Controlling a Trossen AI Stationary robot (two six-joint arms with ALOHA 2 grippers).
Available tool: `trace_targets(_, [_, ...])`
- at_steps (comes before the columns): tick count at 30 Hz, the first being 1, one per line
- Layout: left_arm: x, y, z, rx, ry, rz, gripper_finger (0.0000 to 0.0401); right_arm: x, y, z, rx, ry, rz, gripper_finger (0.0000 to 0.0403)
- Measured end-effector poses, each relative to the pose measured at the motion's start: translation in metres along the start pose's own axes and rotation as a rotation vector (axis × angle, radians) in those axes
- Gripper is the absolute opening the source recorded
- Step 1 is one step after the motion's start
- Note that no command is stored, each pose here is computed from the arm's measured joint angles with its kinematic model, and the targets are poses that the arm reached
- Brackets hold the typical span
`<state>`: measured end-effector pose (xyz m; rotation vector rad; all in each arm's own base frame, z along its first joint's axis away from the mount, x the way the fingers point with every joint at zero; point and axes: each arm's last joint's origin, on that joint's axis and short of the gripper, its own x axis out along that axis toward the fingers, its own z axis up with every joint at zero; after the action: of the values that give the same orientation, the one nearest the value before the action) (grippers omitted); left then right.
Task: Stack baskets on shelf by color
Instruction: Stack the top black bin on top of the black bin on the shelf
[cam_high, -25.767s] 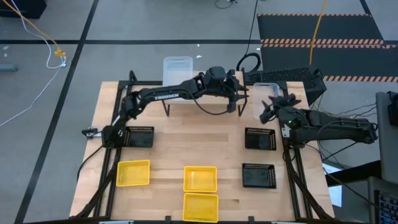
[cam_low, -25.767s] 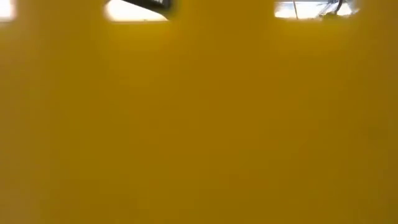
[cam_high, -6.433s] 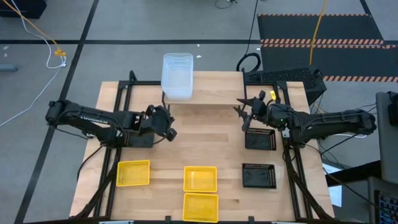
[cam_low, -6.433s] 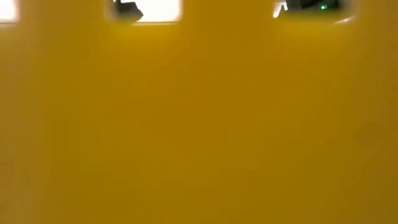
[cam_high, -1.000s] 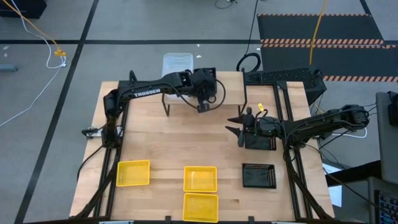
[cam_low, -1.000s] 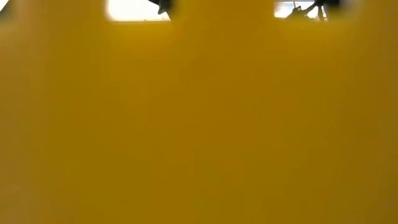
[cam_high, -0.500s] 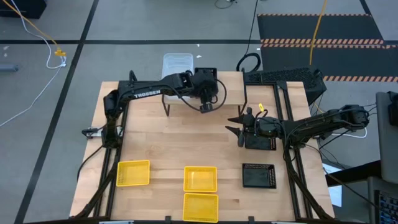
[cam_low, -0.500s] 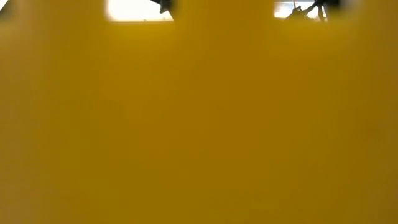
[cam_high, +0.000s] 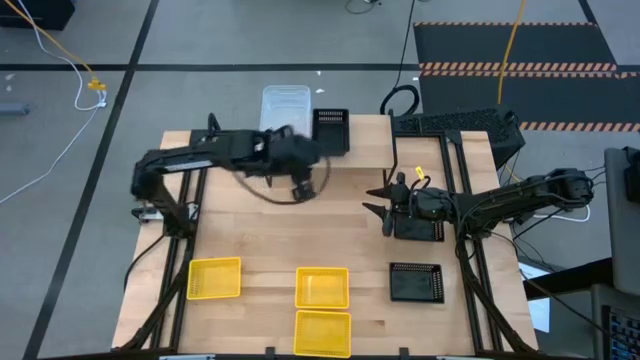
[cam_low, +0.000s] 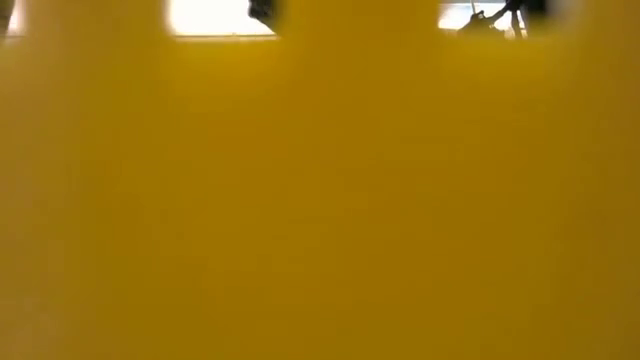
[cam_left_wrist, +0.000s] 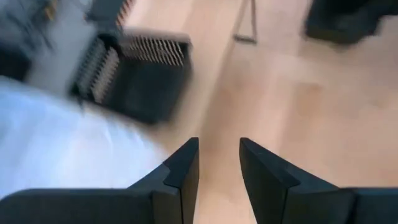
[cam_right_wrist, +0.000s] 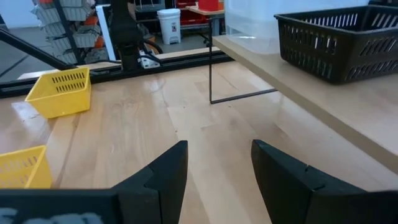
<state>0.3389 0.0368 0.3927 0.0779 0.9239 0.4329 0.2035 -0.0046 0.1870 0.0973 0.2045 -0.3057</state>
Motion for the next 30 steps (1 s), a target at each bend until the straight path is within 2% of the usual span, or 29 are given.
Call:
trace_targets(4, [-0.035, -0.025, -0.026, -0.17, 0.13, -0.025, 0.0118, 0.0, 0.0, 0.003, -0.021, -0.033, 0.003, 0.0171])
trace_targets(8, [-0.058, -0.06, -0.052, -0.284, 0.243, 0.064, 0.0118, 0.0, 0.001, 0.009, -0.06, -0.088, 0.007, 0.0171])
trace_targets(11, [-0.066, -0.089, -0.063, -0.35, 0.234, 0.051, 0.0118, -0.001, 0.001, 0.011, -0.086, -0.109, 0.005, 0.0171])
trace_targets(15, [-0.07, -0.118, -0.073, -0.335, 0.181, 0.035, 0.0118, 0.0, -0.002, 0.013, -0.107, -0.123, -0.009, 0.0171])
trace_targets(17, [-0.065, -0.124, -0.076, -0.284, 0.128, 0.077, 0.0118, 0.0, -0.004, 0.013, -0.111, -0.125, -0.023, 0.0171])
trace_targets(19, [-0.053, -0.13, -0.078, -0.166, 0.082, 0.109, 0.0117, 0.001, -0.007, 0.016, -0.104, -0.115, -0.038, 0.0171])
trace_targets(22, [-0.028, -0.135, -0.079, 0.06, 0.024, 0.148, 0.0118, 0.001, -0.009, 0.027, -0.111, -0.034, -0.054, 0.0171])
trace_targets(25, [0.006, -0.131, -0.073, 0.184, -0.032, 0.161, 0.0117, -0.002, -0.008, 0.045, -0.131, 0.043, -0.062, 0.0171])
trace_targets(27, [0.033, -0.125, -0.065, 0.201, -0.104, 0.126, 0.0117, -0.006, -0.007, 0.056, -0.14, 0.078, -0.063, 0.0171])
trace_targets(30, [0.067, -0.115, -0.057, 0.258, -0.234, -0.007, 0.0117, -0.012, -0.007, 0.067, -0.161, 0.144, -0.065, 0.0171])
